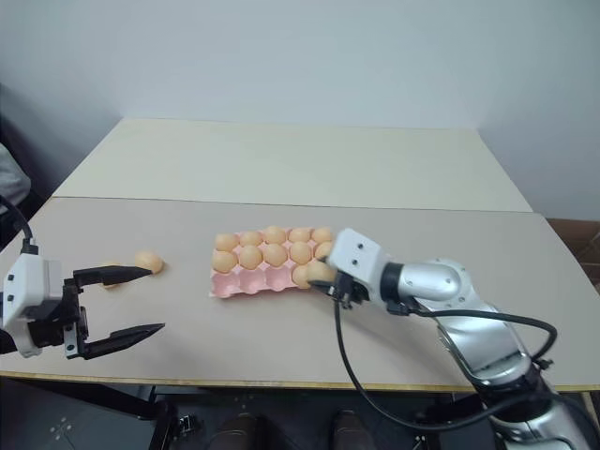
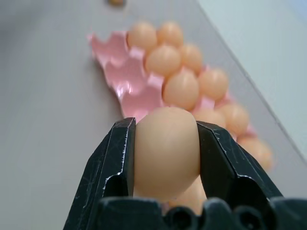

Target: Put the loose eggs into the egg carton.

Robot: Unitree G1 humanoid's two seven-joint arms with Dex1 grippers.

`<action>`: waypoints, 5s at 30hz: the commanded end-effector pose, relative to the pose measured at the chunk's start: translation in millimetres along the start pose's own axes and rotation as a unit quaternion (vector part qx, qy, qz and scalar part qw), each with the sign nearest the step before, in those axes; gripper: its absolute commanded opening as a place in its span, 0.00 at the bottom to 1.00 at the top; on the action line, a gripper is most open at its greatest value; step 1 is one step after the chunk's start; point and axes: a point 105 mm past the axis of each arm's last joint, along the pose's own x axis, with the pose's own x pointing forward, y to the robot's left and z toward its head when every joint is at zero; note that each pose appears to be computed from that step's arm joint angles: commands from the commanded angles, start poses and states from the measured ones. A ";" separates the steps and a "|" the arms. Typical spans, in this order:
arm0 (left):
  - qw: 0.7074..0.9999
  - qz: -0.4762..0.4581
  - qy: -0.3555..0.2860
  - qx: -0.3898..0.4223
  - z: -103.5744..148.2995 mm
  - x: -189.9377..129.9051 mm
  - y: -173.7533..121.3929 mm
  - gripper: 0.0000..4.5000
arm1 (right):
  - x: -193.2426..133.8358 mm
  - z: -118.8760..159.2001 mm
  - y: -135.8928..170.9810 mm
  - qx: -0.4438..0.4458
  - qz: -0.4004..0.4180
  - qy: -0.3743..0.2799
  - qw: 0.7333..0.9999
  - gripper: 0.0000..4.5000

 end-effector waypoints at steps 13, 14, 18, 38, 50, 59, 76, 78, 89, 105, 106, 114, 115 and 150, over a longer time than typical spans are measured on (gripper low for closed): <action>0.998 0.051 0.012 -0.016 -7.5 -19.7 -8.0 1.00 | 62.9 1.0 -3.2 -0.041 0.004 -0.041 0.998 0.54; 0.998 0.053 0.016 -0.017 -8.3 -20.8 -9.1 1.00 | 63.3 0.2 -3.8 -0.043 0.001 -0.039 0.998 0.60; 0.998 0.059 0.020 -0.019 -9.4 -23.0 -11.1 1.00 | 63.0 -0.6 -5.0 -0.048 -0.008 -0.038 0.998 0.90; 0.981 0.180 0.063 -0.037 -29.6 -45.5 13.7 1.00 | -58.6 6.9 4.8 -0.046 0.158 -0.005 0.986 0.98; 0.928 0.347 0.105 -0.087 -55.3 -93.8 30.0 1.00 | -88.4 -14.8 -5.8 -0.034 0.156 0.047 0.986 0.98; 0.892 0.424 0.098 -0.121 -72.5 -93.6 50.5 1.00 | -85.3 -17.2 -5.6 -0.031 0.152 0.052 0.987 0.98; 0.877 0.433 0.096 -0.184 -115.5 -40.2 106.8 1.00 | -92.6 -24.1 -5.7 -0.025 0.105 0.087 0.990 0.98; 0.880 0.424 0.100 -0.187 -121.0 -32.1 109.1 1.00 | -94.7 -24.1 -5.7 -0.024 0.099 0.090 0.991 0.98; 0.890 0.395 0.104 -0.201 -136.3 2.6 117.3 0.96 | -98.5 -30.2 -4.6 -0.018 0.075 0.109 0.991 0.98; 0.882 0.426 0.136 -0.150 -128.9 -10.7 118.2 0.36 | -97.9 -33.2 -7.5 -0.027 0.068 0.114 0.991 0.98; 0.882 0.429 0.139 -0.137 -123.5 -16.6 117.4 0.36 | -98.5 -33.4 -7.5 -0.027 0.067 0.115 0.991 0.98; 0.940 0.340 0.016 -0.035 -30.5 -10.5 115.4 0.36 | -102.1 -33.0 -7.5 -0.032 0.058 0.120 0.991 0.98; 0.957 0.289 -0.010 -0.024 -18.1 2.0 106.0 0.36 | -102.5 -33.3 -7.5 -0.032 0.055 0.121 0.991 0.98; 0.984 -0.124 -0.123 0.027 -1.1 155.7 46.1 0.79 | -114.1 -35.2 0.5 -0.031 -0.038 0.140 0.989 0.98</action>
